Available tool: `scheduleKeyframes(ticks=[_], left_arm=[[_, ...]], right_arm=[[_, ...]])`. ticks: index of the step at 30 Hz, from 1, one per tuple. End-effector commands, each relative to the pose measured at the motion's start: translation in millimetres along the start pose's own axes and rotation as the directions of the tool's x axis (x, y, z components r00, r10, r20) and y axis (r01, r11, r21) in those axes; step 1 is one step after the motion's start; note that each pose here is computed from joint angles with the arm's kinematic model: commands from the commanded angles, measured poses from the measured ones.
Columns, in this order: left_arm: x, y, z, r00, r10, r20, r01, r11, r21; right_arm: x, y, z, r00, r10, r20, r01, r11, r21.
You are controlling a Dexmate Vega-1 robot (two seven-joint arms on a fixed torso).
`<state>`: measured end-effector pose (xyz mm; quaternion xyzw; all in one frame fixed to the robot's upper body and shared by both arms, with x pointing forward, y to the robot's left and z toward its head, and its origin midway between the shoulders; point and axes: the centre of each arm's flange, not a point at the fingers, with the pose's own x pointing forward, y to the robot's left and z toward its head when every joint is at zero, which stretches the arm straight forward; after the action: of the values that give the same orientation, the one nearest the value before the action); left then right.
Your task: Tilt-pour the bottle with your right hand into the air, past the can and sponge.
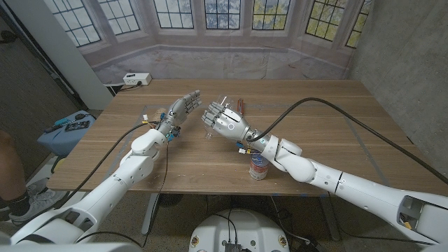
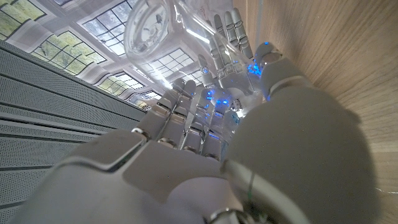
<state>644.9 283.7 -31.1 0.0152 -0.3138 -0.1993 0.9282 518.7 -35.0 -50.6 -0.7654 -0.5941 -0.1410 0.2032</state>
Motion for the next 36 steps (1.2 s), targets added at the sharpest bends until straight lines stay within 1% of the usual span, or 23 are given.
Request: scheduleKeyframes(ticks=[1, 14, 22, 27, 36], left_arm=[[2.5, 2.6, 1.5, 1.000, 0.008, 0.005, -0.008, 1.000, 0.003], [5.1, 0.2, -0.1, 1.000, 0.015, 0.005, -0.015, 1.000, -0.001], [6.4, -1.2, -0.6, 1.000, 0.019, 0.004, -0.019, 1.000, 0.000], [6.4, -1.2, -1.7, 1.000, 0.025, 0.002, -0.025, 1.000, -0.003], [8.1, 0.1, -2.3, 1.000, 0.028, 0.002, -0.028, 1.000, -0.003]], right_arm=[[0.7, 4.0, -0.8, 1.000, 0.008, 0.005, -0.008, 1.000, 0.001], [-1.4, 8.0, -5.5, 1.000, 0.012, 0.006, -0.012, 1.000, 0.012], [-0.2, 10.3, -7.9, 1.000, 0.011, 0.010, -0.011, 1.000, 0.014], [-0.7, 11.4, -10.5, 1.000, 0.013, 0.013, -0.013, 1.000, 0.017], [0.1, 12.2, -11.4, 1.000, 0.013, 0.013, -0.013, 1.000, 0.014]])
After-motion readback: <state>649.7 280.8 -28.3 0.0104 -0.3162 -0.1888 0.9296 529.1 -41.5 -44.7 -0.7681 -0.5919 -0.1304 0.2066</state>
